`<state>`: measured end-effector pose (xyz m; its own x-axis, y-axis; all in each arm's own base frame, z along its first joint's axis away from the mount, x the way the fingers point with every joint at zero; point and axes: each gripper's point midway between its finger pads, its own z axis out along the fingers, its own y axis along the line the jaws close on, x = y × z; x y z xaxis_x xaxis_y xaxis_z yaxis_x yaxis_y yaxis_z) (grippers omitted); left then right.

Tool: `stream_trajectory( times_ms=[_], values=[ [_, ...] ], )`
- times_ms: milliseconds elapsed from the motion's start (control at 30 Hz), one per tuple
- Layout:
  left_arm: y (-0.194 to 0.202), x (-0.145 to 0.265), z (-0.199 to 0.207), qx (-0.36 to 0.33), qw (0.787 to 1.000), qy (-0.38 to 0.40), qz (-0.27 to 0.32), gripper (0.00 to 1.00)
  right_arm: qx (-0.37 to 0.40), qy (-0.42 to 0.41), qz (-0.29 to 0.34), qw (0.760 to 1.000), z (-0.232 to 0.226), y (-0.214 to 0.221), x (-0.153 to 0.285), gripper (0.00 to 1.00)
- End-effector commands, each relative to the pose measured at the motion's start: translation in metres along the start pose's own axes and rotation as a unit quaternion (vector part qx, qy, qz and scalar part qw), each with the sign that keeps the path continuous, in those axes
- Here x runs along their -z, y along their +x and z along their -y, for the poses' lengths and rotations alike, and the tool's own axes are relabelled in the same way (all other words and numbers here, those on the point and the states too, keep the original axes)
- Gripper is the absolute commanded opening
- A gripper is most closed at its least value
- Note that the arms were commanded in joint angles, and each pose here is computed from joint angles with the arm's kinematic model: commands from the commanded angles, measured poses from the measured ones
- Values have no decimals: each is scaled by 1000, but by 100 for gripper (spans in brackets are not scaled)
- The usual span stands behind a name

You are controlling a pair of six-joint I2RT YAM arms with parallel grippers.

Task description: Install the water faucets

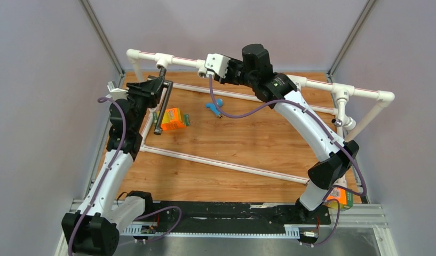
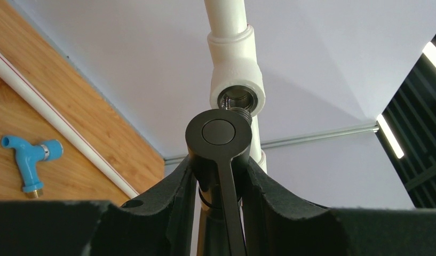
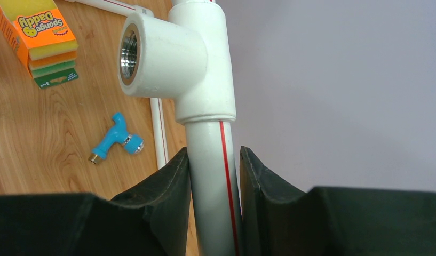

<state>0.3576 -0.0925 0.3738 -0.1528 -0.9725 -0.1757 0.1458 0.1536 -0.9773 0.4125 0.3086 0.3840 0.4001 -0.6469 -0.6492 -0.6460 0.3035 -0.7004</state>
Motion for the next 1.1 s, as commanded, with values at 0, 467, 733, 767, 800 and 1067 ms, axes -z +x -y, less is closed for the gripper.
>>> stream_trajectory(
  times_ms=[0,467,733,767,800,1067],
  values=[
    [-11,7,61,-16,997,73,22,0,-71,-32,-11,997,-25,12,-9,0],
    [-32,12,57,-37,995,43,79,0,-68,-28,-14,997,-25,14,-6,0],
    [-24,5,59,-43,997,45,54,0,-68,-29,-12,997,-25,13,-6,0],
    [-22,4,61,-44,997,48,48,0,-68,-28,-12,997,-24,14,-6,0],
    [-21,2,61,-46,997,48,43,0,-67,-28,-12,997,-24,13,-6,0],
    [-14,3,56,-43,998,39,27,0,-69,-30,-11,997,-26,14,-8,0]
  ],
)
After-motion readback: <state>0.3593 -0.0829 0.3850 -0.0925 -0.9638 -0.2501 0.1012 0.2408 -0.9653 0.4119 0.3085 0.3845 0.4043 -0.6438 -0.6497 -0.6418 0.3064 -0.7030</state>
